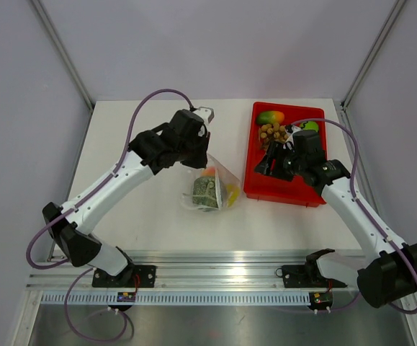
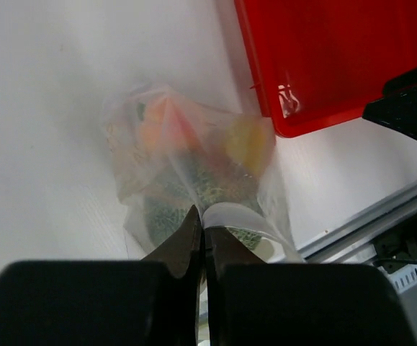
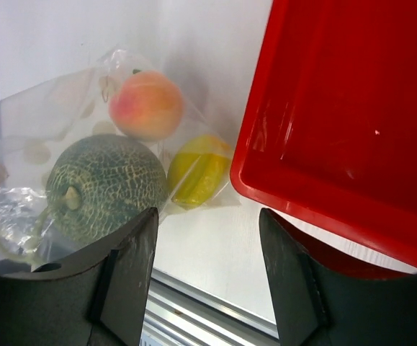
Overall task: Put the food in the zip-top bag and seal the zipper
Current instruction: Zip the zipper food storage bag at the center of the board.
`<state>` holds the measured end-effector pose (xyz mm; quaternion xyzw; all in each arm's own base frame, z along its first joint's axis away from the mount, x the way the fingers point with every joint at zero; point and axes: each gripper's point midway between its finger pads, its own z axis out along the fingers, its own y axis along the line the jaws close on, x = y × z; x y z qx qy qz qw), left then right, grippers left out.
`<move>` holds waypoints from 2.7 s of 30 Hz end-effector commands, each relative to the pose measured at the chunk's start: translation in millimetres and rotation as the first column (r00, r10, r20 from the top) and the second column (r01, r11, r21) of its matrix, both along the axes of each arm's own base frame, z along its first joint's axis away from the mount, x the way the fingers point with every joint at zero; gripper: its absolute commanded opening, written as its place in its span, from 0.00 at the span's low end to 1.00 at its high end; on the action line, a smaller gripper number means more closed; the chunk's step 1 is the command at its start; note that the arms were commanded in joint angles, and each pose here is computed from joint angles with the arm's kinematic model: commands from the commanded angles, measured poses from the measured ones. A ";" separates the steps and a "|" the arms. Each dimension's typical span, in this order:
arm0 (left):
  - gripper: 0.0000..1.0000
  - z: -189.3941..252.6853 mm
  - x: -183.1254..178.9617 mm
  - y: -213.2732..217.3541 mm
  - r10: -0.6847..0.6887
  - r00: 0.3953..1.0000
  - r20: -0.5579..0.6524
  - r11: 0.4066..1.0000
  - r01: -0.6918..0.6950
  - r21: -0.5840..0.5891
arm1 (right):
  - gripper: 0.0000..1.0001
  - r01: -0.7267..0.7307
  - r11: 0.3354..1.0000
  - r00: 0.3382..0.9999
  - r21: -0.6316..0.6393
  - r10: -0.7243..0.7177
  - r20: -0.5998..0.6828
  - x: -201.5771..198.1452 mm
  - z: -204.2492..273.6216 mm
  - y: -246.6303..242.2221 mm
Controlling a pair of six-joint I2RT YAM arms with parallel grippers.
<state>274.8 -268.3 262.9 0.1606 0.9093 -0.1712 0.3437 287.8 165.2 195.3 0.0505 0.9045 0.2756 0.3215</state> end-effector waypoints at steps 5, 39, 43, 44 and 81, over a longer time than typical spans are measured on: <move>0.00 33.9 -3.8 -32.3 -0.148 0.989 0.010 0.969 0.147 -0.199 | 0.66 -0.126 0.992 0.975 -0.019 0.127 0.181 0.3 36.4 5.8; 0.00 12.0 16.6 -34.8 -0.046 0.993 -0.107 0.967 0.018 -0.255 | 0.74 -0.409 0.878 0.713 -0.250 0.478 0.512 -53.0 65.2 97.4; 0.00 14.7 14.8 -35.0 -0.053 0.993 -0.105 0.965 0.024 -0.262 | 0.55 -0.283 0.913 0.786 -0.293 0.396 0.474 -25.2 55.4 93.1; 0.00 16.1 13.9 -35.0 -0.055 0.993 -0.101 0.964 0.026 -0.265 | 0.46 -0.244 0.921 0.803 -0.302 0.367 0.469 -18.6 54.2 89.9; 0.73 -36.4 -47.6 52.3 -0.370 0.553 0.747 0.881 0.464 0.094 | 0.00 -0.598 0.799 0.714 -0.069 0.570 0.407 63.4 31.1 110.9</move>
